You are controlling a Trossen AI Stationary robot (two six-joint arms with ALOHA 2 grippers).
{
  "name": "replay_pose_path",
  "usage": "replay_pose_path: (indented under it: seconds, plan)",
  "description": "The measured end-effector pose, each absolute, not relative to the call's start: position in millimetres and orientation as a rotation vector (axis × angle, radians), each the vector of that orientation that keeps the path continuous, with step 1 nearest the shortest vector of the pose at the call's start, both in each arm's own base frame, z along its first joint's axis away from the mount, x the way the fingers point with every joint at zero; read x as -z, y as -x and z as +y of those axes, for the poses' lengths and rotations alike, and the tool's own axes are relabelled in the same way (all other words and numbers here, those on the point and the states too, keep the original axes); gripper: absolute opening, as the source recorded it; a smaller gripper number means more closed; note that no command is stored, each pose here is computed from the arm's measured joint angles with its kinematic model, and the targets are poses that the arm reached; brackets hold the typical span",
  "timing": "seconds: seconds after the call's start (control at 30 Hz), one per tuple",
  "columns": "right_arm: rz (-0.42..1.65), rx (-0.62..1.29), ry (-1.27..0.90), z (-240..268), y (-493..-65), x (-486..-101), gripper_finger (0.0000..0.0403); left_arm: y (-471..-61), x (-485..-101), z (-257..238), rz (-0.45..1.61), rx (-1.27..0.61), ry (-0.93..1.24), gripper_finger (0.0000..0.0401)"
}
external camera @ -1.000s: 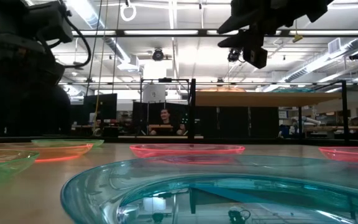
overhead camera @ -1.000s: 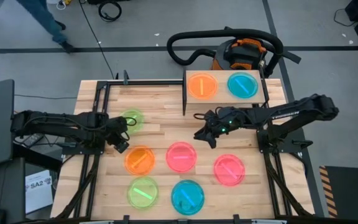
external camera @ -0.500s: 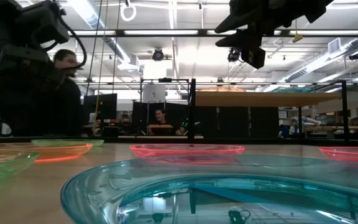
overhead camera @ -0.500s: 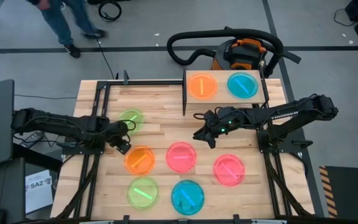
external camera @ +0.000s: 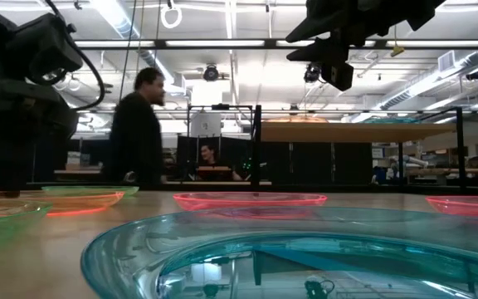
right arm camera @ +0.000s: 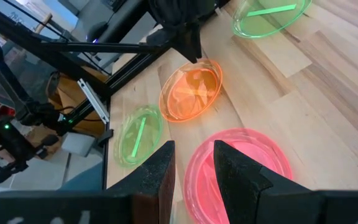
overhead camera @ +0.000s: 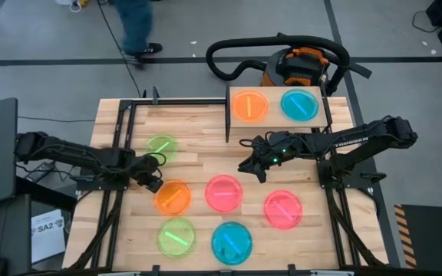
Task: Place and stack plates onto a shelf
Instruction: Stack the orange plate on top of the blue plate on the shelf
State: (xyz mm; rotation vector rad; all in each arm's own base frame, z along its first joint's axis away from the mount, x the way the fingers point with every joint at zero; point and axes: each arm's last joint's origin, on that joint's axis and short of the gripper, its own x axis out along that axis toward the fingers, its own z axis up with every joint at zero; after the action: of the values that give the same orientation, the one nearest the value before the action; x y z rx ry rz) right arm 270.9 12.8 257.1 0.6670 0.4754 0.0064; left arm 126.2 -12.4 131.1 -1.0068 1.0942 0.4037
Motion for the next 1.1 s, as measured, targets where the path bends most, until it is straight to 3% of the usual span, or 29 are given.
replay_pose_path:
  seconds: [0.43,0.93,1.1]
  plan:
    - [0.475,-0.006,-0.667,12.8,-270.9,-257.1,0.0117,-126.2,-122.6,-13.2,1.061,-0.377,1.064,0.0107]
    - [0.472,-0.007,-0.667,12.8,-270.9,-257.4,0.0117,-126.1,-122.5,-13.2,1.062,-0.376,1.064,0.0019]
    - [0.472,-0.007,-0.667,12.7,-270.9,-257.4,0.0117,-126.1,-122.5,-13.2,1.062,-0.376,1.063,0.0006]
